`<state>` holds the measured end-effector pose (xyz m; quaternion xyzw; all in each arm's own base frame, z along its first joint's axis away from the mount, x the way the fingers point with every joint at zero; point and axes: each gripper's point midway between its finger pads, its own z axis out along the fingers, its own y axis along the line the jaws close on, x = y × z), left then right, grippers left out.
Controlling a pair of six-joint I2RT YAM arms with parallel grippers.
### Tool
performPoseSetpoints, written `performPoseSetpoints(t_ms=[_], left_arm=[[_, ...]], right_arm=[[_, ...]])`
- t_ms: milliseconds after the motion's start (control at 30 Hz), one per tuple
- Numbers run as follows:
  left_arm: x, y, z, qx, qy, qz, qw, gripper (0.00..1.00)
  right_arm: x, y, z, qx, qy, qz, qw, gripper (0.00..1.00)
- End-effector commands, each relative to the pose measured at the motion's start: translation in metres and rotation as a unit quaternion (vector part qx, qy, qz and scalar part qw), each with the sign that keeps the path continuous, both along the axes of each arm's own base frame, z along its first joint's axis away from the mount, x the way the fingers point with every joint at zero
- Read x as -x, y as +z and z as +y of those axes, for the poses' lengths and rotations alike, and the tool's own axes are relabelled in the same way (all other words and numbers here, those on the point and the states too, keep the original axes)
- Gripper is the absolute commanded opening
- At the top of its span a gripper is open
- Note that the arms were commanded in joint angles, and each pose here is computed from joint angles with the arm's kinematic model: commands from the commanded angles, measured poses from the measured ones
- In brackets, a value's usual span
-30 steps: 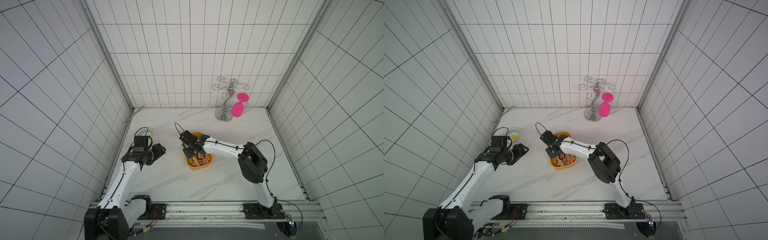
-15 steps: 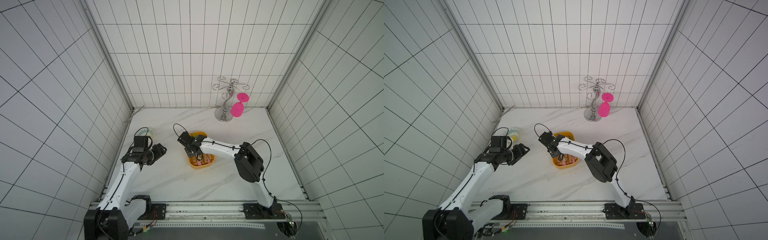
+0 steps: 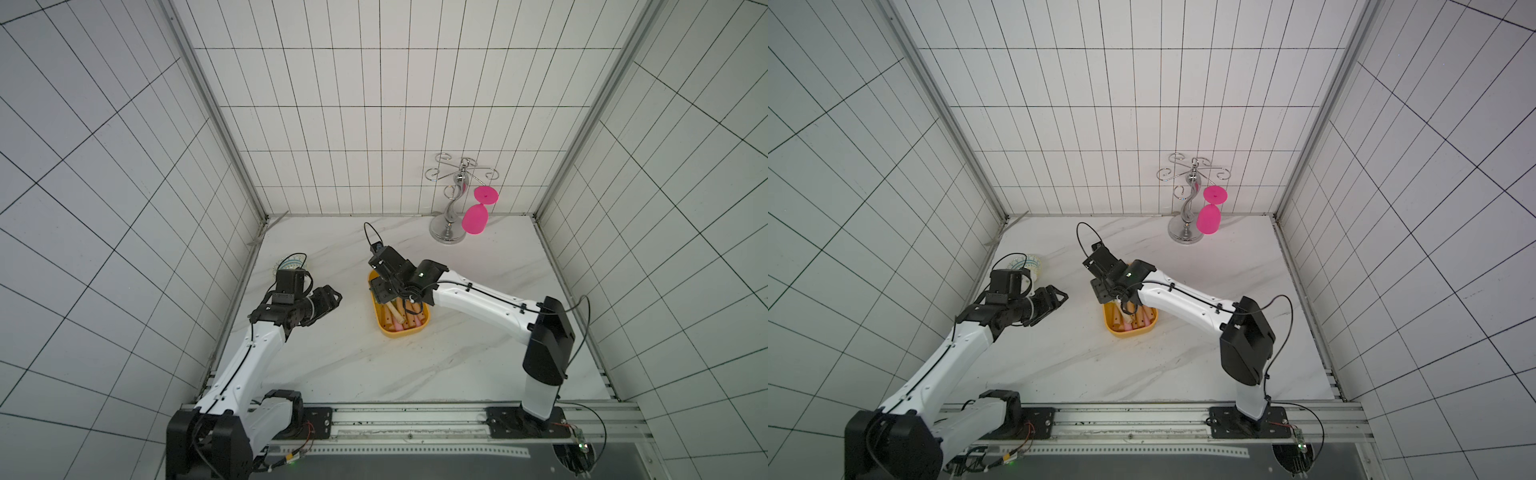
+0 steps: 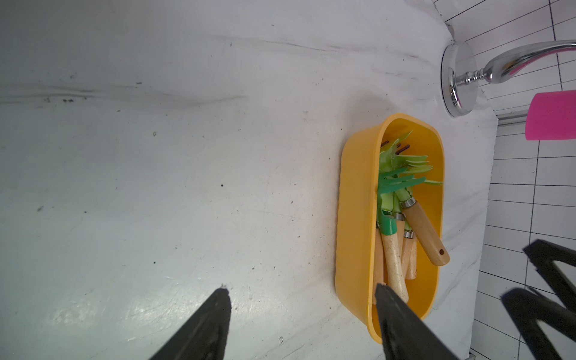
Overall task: Put the rake into the storage box
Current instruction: Reset both arms
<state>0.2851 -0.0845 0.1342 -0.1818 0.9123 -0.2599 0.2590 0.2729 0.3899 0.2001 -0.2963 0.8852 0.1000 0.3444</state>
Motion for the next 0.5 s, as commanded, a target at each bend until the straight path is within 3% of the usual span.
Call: performPoseSetpoints(t_ms=[0, 100, 133, 167, 267, 333, 433, 467], left_arm=[[-0.029, 0.036, 0.017, -0.082, 0.018, -0.106, 0.991, 0.76], [-0.041, 0.047, 0.041, -0.14, 0.065, -0.156, 0.976, 0.78], [-0.046, 0.052, 0.046, -0.151, 0.079, -0.183, 0.968, 0.96], [-0.049, 0.055, 0.052, -0.162, 0.091, -0.204, 0.961, 0.99], [-0.058, 0.054, 0.074, -0.206, 0.134, -0.256, 0.935, 0.99], [-0.066, 0.048, 0.083, -0.252, 0.13, -0.278, 0.918, 0.99], [-0.079, 0.038, 0.099, -0.299, 0.15, -0.273, 0.902, 0.99], [-0.083, 0.031, 0.102, -0.305, 0.145, -0.263, 0.904, 0.99]], right_arm=[[-0.021, 0.017, -0.056, 0.003, -0.043, -0.042, 0.998, 0.85], [-0.061, 0.009, -0.144, 0.02, -0.127, -0.057, 0.99, 1.0], [-0.076, 0.004, -0.184, 0.026, -0.174, -0.055, 0.983, 0.99], [-0.086, -0.003, -0.216, 0.028, -0.209, -0.053, 0.976, 0.99], [-0.105, -0.014, -0.311, 0.012, -0.318, -0.093, 0.943, 0.99], [-0.108, -0.032, -0.36, -0.006, -0.37, -0.113, 0.922, 0.99], [-0.103, -0.059, -0.401, 0.009, -0.4, -0.116, 0.909, 0.99], [-0.103, -0.067, -0.407, 0.016, -0.403, -0.126, 0.906, 0.99]])
